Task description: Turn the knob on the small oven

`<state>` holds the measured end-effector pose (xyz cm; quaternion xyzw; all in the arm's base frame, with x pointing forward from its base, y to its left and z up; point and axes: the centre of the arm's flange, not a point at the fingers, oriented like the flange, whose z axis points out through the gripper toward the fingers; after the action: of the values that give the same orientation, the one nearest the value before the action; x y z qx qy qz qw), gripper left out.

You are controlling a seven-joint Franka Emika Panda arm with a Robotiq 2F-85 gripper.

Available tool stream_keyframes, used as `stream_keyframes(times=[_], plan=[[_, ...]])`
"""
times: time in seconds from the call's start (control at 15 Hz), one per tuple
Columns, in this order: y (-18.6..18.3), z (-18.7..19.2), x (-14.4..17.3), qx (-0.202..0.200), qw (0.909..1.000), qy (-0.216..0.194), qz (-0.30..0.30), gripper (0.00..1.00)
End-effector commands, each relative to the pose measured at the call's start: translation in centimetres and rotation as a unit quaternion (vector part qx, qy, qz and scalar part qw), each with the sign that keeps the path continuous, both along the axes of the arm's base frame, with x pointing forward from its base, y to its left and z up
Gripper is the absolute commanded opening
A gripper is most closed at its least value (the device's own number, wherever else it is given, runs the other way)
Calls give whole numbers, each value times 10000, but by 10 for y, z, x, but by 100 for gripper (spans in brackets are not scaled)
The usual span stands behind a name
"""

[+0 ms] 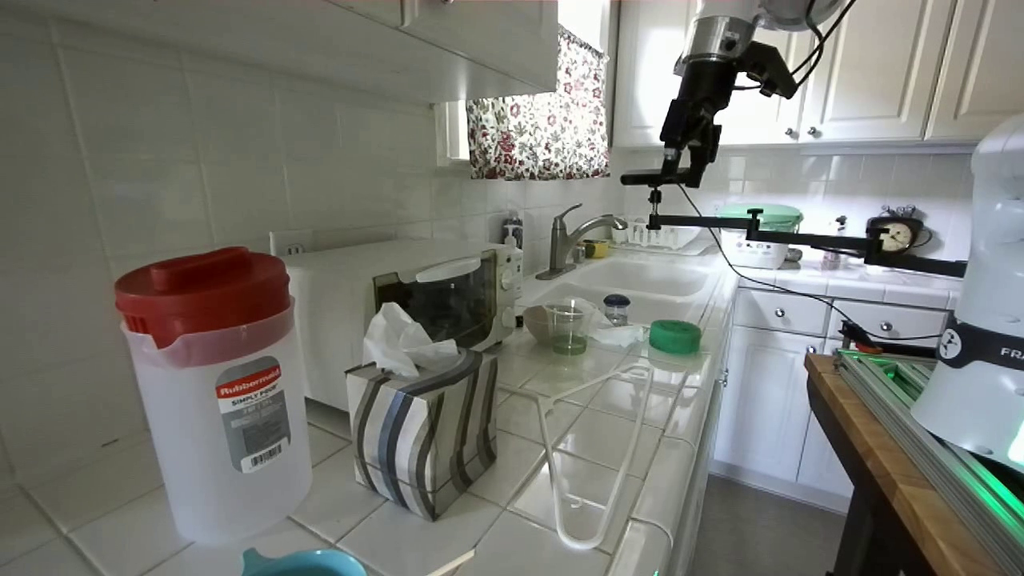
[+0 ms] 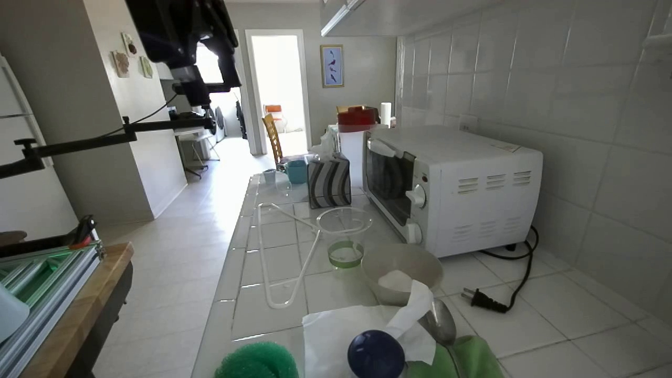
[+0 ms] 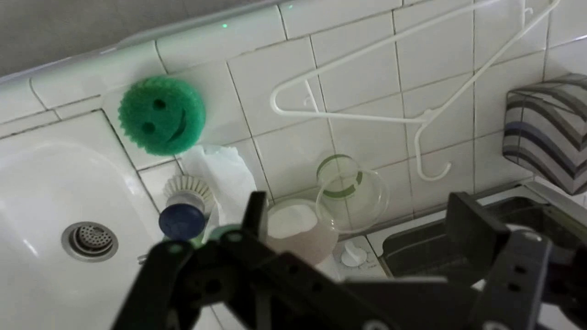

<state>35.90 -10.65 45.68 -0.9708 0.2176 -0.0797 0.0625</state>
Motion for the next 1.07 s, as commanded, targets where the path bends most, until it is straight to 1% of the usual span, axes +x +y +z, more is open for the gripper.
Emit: stream_keyframes(times=[0.0,0.33,0.4,0.47,0.53,0.8,1.0], plan=[[2,2,3,-14,10000,-67,9,100],[3,2,4,-21,10000,-73,16,100],[-3,-1,7,-14,10000,-65,32,100],[-14,-3,13,-13,9999,-101,-45,100],[-25,-5,18,-100,9997,-178,-114,100],[-74,-1,38,-302,9974,-612,-251,100],[-91,-3,51,-420,9964,-701,-246,100]])
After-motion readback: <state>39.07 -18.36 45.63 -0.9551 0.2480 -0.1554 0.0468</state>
